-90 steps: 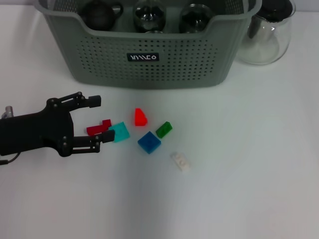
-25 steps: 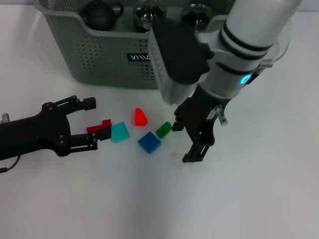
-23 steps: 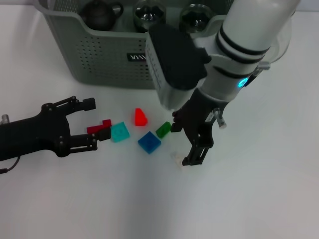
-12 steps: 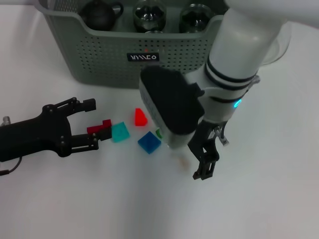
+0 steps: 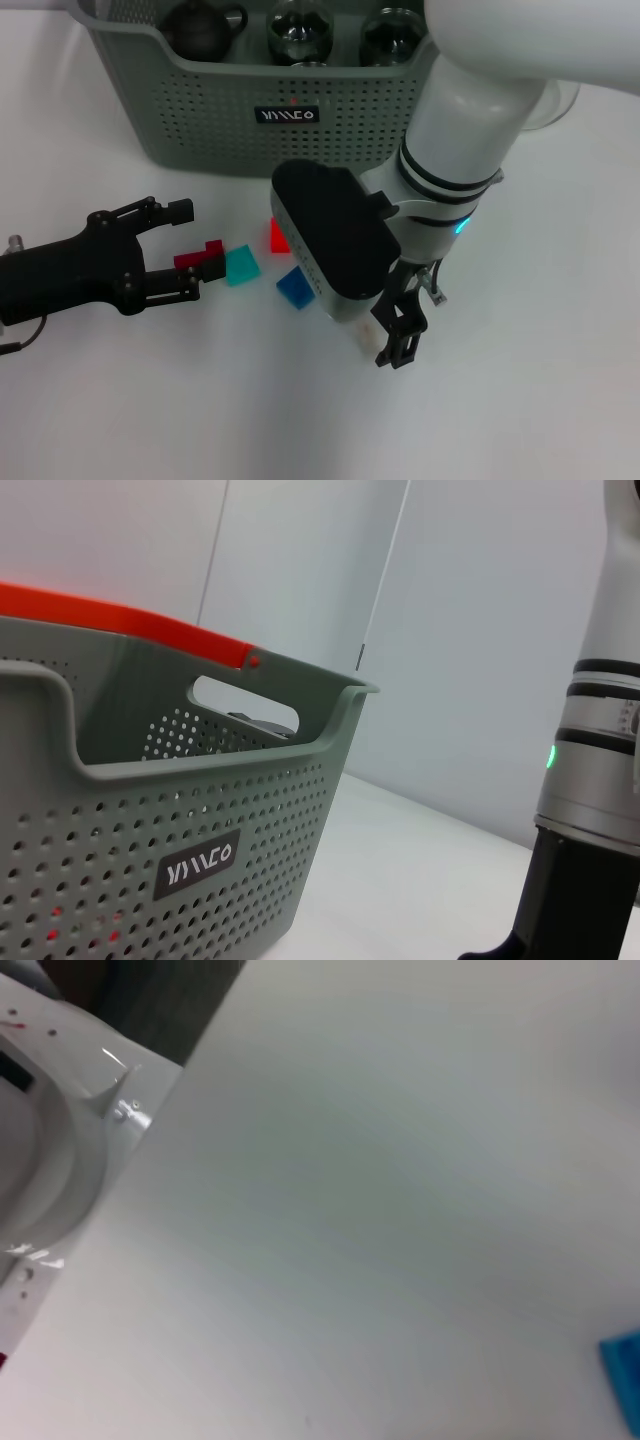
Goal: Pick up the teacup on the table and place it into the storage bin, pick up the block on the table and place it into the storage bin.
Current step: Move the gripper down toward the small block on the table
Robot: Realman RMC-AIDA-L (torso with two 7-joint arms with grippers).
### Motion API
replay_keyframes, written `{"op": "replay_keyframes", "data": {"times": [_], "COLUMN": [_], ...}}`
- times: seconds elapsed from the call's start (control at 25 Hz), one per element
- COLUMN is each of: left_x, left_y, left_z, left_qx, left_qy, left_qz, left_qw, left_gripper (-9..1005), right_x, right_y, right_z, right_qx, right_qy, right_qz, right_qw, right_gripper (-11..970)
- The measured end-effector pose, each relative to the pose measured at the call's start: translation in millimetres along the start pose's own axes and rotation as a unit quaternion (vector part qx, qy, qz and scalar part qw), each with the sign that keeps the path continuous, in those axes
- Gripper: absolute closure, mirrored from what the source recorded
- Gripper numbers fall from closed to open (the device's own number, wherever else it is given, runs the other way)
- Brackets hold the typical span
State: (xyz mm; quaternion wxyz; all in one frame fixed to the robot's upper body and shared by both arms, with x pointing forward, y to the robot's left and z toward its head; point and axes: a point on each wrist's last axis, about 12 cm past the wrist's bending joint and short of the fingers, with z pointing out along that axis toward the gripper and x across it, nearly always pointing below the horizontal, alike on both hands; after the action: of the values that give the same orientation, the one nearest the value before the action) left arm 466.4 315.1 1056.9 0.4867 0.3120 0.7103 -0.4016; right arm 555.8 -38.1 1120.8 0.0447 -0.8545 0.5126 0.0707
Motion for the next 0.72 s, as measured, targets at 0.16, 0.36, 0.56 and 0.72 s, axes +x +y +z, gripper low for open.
{"op": "replay_keyframes", "data": {"times": [0.16, 0.36, 0.56, 0.72], "left_x": [0.0, 0.1, 0.8, 1.4], "left_y": [0.0, 0.0, -0.4, -0.8], "left_z": [0.0, 0.3, 0.7, 1.1], "left_qx": [0.0, 0.001, 0.002, 0.003], "left_qy": [0.0, 0.002, 0.003, 0.002], "left_qz": [-0.001, -0.001, -0.003, -0.005], "left_qw": [1.0, 1.0, 1.0, 1.0], "left_gripper": [110, 111, 111, 111], "right_x": [1.0, 3.6, 4.4, 4.8], "right_y": [-0.3, -2.3, -1.5, -1.6], "right_z": [1.3, 4.0, 6.6, 8.4], "right_qx": [0.001, 0.009, 0.004, 0.001], "right_qy": [-0.001, -0.002, -0.009, -0.017], "right_qz": [0.003, 0.007, 0.011, 0.014], "right_qw": [1.0, 1.0, 1.0, 1.0], "right_gripper": [54, 103, 130, 127]}}
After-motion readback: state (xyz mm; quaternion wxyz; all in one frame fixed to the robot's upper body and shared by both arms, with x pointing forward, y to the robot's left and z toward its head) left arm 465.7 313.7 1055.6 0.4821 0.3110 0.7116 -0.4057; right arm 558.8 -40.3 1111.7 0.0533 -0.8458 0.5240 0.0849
